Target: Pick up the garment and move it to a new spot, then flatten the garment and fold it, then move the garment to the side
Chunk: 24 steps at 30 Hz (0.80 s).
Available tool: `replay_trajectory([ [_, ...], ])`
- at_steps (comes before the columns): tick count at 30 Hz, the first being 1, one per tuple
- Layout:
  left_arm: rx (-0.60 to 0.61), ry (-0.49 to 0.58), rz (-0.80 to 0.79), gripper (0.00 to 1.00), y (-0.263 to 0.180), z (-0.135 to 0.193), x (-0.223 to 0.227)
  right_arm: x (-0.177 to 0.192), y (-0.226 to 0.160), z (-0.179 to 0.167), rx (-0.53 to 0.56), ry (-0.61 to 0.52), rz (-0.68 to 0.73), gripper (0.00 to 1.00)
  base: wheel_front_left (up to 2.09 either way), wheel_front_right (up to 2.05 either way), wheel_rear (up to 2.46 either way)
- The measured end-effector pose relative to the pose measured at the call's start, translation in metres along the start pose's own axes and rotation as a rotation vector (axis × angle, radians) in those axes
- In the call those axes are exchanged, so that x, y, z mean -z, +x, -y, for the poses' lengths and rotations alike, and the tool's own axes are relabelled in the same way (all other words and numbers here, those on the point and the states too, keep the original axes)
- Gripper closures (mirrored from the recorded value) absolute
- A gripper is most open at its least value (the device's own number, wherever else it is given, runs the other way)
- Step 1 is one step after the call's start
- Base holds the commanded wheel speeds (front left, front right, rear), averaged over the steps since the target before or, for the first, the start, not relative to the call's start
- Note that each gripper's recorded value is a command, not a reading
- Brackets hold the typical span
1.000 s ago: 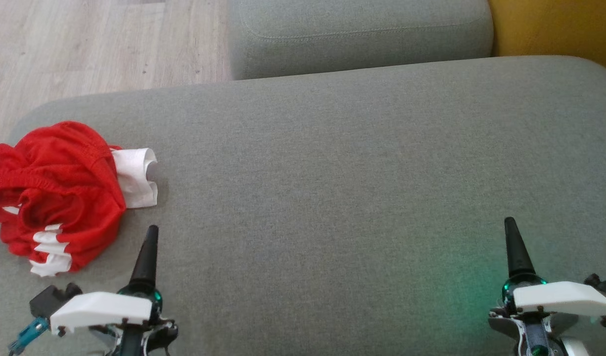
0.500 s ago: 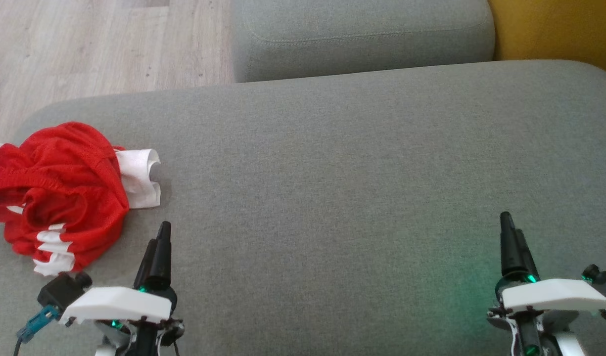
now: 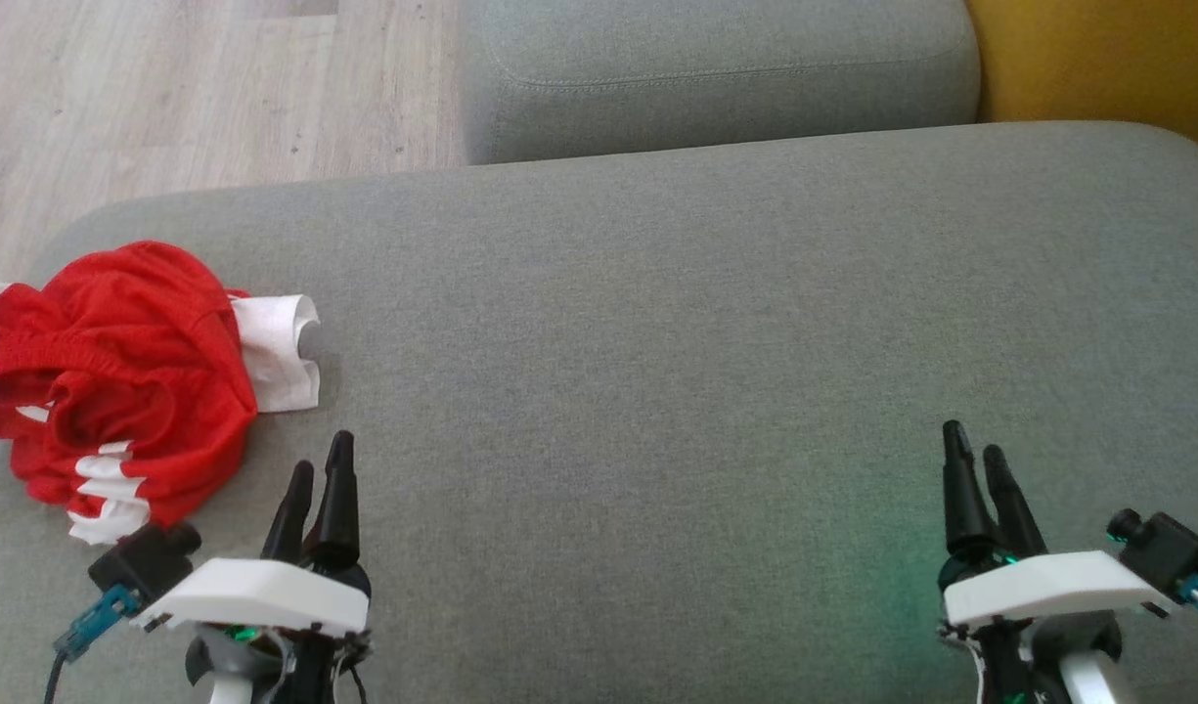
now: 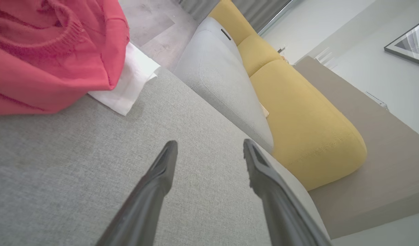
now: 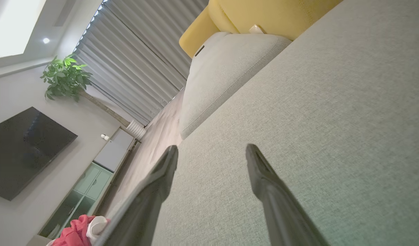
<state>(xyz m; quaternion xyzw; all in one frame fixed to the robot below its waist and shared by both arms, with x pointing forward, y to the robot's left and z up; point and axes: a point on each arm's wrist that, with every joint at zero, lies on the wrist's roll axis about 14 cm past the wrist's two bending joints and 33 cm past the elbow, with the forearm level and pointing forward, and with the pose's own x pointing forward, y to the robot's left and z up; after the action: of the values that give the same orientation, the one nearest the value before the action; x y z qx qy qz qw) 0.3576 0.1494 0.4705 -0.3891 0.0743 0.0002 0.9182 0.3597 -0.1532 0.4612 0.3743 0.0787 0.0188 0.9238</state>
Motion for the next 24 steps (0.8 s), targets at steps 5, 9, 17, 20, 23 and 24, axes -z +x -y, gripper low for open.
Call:
replay_trajectory([
  [5, 0.005, 0.073, 0.022, 0.0, 0.0, 0.004, -0.004, 0.004, 0.0, -0.005, -0.019, -0.066, -0.01, 0.0, 0.0, 0.0, 0.0],
  [9, 0.011, 0.145, 0.032, 0.0, 0.0, 0.008, -0.004, 0.005, 0.001, -0.011, -0.042, -0.132, -0.008, 0.0, 0.0, 0.0, 0.0],
  [17, 0.036, 0.251, 0.061, 0.0, 0.0, 0.018, -0.008, 0.007, 0.0, -0.02, -0.076, -0.239, -0.002, 0.0, 0.0, 0.0, 0.0],
  [20, 0.052, 0.288, 0.07, 0.0, -0.001, 0.023, -0.008, 0.007, 0.0, -0.021, -0.083, -0.278, 0.001, 0.0, 0.0, 0.0, 0.0],
  [23, 0.063, 0.322, 0.076, 0.0, -0.001, 0.026, -0.008, 0.006, 0.0, -0.022, -0.09, -0.317, 0.009, 0.0, 0.0, 0.0, 0.0],
  [24, 0.065, 0.334, 0.076, 0.0, -0.001, 0.026, -0.007, 0.005, 0.0, -0.023, -0.092, -0.329, 0.012, 0.0, 0.0, 0.0, 0.0],
])
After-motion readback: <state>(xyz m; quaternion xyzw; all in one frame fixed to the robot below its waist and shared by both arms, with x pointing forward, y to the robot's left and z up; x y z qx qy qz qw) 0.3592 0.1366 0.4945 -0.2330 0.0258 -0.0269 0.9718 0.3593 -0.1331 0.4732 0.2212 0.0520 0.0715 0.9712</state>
